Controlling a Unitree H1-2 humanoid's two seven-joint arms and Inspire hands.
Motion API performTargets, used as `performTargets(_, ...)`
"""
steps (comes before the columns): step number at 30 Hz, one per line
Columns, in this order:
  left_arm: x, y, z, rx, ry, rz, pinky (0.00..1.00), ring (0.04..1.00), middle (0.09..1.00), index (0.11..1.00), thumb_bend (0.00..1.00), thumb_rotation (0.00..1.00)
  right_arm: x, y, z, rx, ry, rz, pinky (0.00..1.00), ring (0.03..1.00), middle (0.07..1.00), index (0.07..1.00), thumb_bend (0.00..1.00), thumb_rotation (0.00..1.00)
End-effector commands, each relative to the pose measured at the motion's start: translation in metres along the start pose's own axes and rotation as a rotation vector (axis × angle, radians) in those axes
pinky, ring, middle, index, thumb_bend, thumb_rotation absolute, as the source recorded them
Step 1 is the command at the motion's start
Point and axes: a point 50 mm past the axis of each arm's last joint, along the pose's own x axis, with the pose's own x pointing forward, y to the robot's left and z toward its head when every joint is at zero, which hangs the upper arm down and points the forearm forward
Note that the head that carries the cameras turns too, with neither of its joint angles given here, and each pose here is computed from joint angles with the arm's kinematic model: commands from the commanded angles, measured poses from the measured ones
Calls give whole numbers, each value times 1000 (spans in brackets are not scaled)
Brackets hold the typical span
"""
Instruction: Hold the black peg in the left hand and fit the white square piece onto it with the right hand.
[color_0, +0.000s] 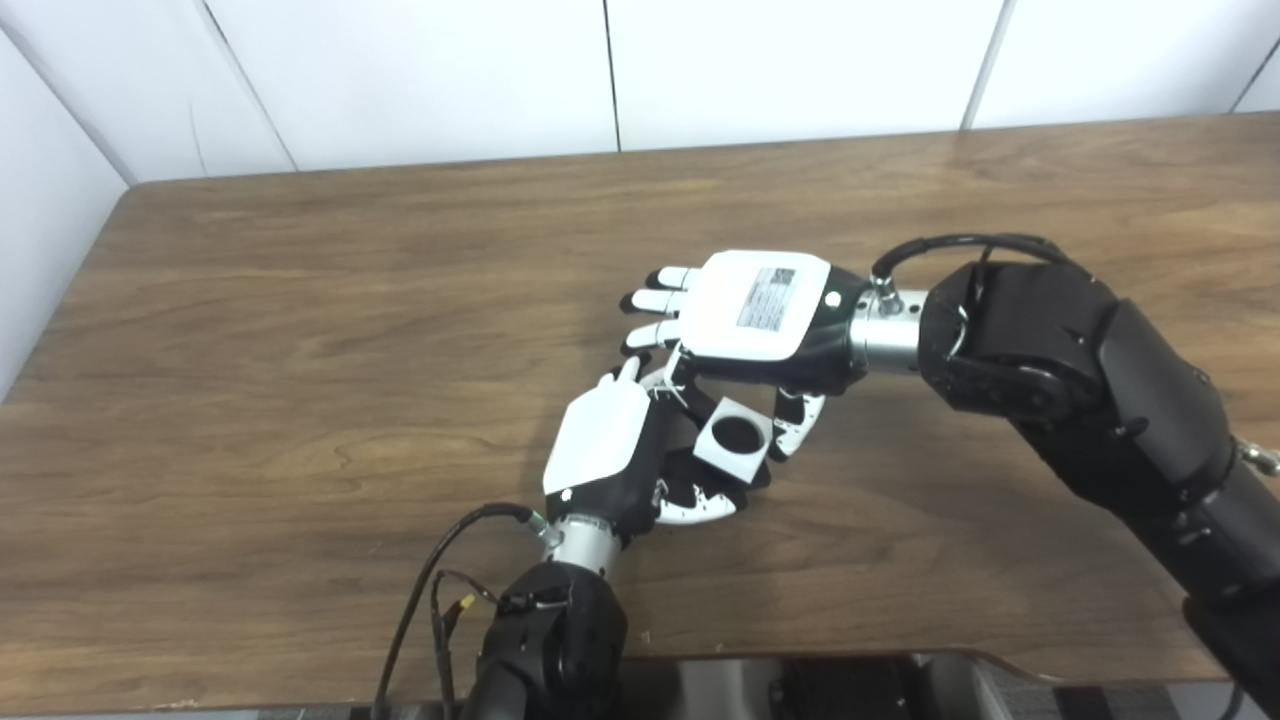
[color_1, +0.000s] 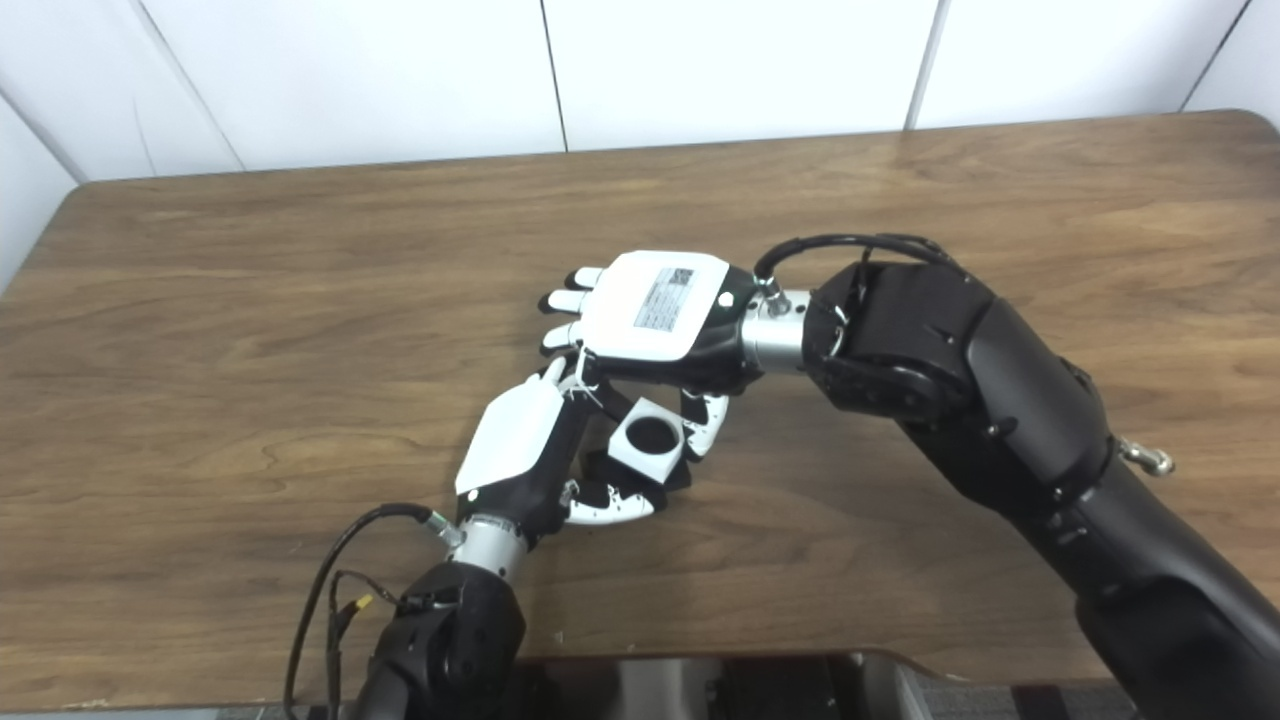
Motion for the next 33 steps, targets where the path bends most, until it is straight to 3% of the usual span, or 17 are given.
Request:
performTargets(1, 2, -11, -1, 17, 37, -36, 1000, 1000, 895, 488, 511, 81, -1, -13, -3, -41, -3, -62, 1000, 1000, 917, 491, 524, 158)
performTargets(20, 1, -9, 0, 9, 40, -33, 1000, 1000, 903, 488, 511, 79, -2, -5, -1, -25, -3, -64, 1000, 1000, 912, 492, 524, 157)
performTargets(21, 1, -9, 0, 11, 39, -33, 1000, 1000, 902, 488, 511, 79, -2, -4, -2, -15, 0, -66, 1000, 1000, 905, 549, 774, 256)
performTargets(22, 1, -9, -1, 12, 38, -32, 1000, 1000, 902, 488, 511, 80, -2, -4, -2, -8, 1, -68, 1000, 1000, 901, 568, 864, 292)
performTargets(24, 2, -10, -1, 12, 35, -33, 1000, 1000, 901, 488, 511, 80, -3, -2, -3, 6, 10, -64, 1000, 1000, 899, 586, 952, 340)
performTargets(33, 0, -11, -2, 20, 32, -27, 1000, 1000, 893, 489, 512, 85, -6, -1, -7, 8, 31, -38, 1000, 1000, 906, 608, 997, 423)
